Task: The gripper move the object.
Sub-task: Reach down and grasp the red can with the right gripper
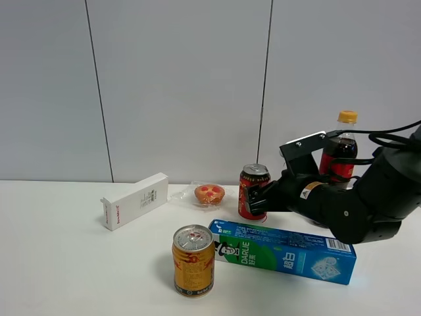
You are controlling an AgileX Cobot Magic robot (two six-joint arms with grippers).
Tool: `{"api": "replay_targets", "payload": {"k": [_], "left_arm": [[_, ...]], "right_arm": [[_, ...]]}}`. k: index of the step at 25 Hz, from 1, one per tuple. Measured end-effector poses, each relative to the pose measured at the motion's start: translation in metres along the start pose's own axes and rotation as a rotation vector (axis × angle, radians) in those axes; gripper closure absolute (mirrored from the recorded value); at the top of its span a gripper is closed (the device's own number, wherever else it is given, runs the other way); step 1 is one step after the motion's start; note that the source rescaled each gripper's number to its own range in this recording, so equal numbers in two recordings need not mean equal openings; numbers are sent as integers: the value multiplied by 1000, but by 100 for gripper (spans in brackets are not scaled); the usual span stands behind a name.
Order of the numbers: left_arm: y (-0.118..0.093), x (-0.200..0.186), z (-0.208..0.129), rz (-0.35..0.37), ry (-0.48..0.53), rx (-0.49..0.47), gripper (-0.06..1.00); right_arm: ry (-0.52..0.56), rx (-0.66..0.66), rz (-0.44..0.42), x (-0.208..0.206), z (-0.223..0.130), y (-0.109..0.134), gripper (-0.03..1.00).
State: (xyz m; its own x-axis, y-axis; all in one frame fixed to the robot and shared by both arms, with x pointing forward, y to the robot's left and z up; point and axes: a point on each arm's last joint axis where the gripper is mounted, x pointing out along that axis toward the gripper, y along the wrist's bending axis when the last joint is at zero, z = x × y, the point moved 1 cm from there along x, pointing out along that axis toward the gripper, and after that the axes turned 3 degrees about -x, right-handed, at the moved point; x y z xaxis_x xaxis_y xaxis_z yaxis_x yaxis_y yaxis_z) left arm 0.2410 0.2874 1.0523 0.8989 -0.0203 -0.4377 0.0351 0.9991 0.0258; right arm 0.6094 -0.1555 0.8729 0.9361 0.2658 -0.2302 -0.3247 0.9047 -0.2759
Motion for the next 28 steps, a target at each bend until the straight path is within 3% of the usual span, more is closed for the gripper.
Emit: {"api": "replay_targets", "payload": {"k": [19,28], "left_arm": [[0,0,0,-1,0,0,-6],[0,0,0,0,0,0,-6]], "right_arm": [[0,10,31,49,-6,11,11],[34,8,41,54,-18,15,13]]}}
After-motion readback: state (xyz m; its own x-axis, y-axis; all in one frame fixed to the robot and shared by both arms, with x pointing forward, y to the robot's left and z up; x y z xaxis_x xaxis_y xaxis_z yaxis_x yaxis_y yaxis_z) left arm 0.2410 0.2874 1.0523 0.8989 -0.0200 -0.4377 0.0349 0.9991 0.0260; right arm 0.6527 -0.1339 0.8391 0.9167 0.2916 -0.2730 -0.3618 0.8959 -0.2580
